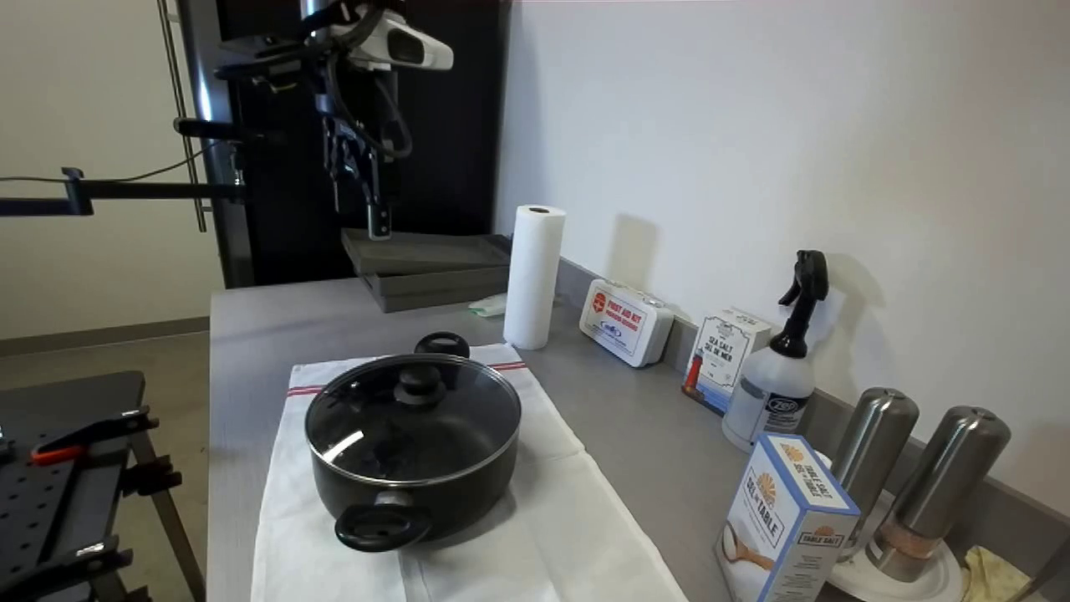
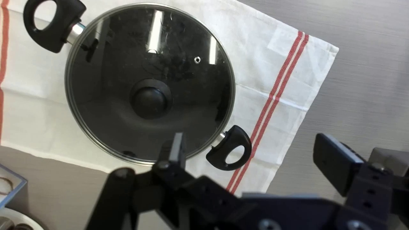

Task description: Remove the lid from the pot and place it on the counter top

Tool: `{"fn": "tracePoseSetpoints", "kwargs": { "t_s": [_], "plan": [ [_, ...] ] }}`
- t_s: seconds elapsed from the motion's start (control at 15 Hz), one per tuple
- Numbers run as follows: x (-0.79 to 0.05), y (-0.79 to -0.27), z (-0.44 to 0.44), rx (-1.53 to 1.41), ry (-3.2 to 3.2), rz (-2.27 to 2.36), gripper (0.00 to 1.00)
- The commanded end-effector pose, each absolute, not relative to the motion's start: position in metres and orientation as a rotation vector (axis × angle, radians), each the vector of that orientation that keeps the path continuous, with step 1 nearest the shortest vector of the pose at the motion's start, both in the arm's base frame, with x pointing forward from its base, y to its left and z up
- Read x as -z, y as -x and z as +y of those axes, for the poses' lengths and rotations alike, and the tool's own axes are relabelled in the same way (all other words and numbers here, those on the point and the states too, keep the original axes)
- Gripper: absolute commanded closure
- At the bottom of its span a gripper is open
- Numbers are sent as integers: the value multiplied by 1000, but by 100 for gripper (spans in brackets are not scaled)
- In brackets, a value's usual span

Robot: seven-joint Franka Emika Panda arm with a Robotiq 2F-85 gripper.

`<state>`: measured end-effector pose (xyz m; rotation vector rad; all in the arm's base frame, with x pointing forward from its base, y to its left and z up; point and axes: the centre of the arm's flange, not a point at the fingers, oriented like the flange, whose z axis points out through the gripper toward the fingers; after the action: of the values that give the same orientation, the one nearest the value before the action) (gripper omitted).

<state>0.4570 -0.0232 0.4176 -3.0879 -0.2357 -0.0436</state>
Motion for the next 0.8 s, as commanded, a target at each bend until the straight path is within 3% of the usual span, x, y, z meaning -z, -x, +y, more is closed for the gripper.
{"fn": "tracePoseSetpoints", "kwargs": {
  "t_s": [0.0,0.73],
  "plan": [
    [-398,-463,-35,36,3136,-114,0],
    [-318,-476,-75,11,3169,191,0]
  ]
}}
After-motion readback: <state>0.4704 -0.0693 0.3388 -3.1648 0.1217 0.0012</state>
